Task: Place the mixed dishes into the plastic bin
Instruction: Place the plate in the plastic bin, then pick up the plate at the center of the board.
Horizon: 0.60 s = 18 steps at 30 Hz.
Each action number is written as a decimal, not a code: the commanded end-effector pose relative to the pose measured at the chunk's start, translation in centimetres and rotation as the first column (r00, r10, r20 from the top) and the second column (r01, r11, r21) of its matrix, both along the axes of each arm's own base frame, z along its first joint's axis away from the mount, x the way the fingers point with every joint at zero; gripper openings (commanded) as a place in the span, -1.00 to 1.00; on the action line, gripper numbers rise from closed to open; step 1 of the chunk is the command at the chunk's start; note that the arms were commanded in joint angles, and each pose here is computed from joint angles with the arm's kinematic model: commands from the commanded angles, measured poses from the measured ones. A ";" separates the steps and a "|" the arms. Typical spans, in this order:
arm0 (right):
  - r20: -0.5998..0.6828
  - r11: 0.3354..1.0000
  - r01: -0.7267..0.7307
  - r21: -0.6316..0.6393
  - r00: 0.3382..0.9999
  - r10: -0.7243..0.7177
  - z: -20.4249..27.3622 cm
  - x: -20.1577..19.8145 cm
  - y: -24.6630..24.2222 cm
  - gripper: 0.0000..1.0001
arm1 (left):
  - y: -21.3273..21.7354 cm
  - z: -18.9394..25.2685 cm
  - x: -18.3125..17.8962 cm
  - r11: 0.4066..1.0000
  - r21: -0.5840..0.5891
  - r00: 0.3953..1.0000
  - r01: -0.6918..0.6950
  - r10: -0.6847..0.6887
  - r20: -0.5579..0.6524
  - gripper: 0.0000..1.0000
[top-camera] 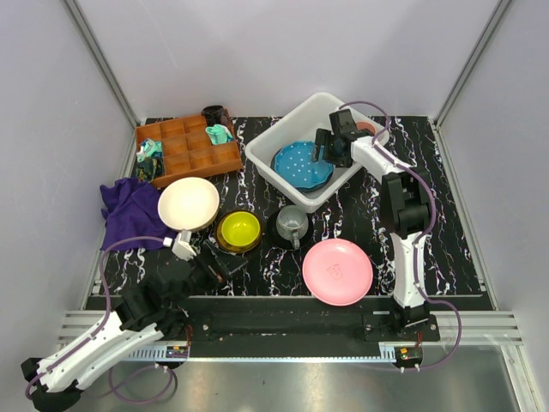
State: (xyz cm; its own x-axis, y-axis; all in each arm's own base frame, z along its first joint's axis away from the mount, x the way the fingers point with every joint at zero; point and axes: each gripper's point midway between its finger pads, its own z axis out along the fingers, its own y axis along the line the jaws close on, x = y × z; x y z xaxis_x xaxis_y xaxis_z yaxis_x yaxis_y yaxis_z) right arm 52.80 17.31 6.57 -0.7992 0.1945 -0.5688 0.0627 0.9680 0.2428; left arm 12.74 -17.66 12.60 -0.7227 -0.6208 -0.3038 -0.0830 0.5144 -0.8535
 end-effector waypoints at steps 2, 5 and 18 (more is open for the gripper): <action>0.117 0.999 0.032 0.009 0.993 -0.033 6.4 0.2 -0.7 0.78 | -0.2 0.3 0.3 1.000 -0.018 1.000 -0.006 0.006 0.021 0.98; 0.168 0.997 0.018 0.071 0.985 -0.029 10.1 -0.3 -0.1 0.78 | -0.2 0.4 0.3 1.000 -0.009 1.000 0.000 0.000 0.025 0.98; 0.325 0.971 -0.059 0.231 0.946 -0.020 21.1 -9.6 -0.7 0.78 | -2.2 2.2 2.2 0.965 0.241 0.991 0.100 -0.120 0.066 0.95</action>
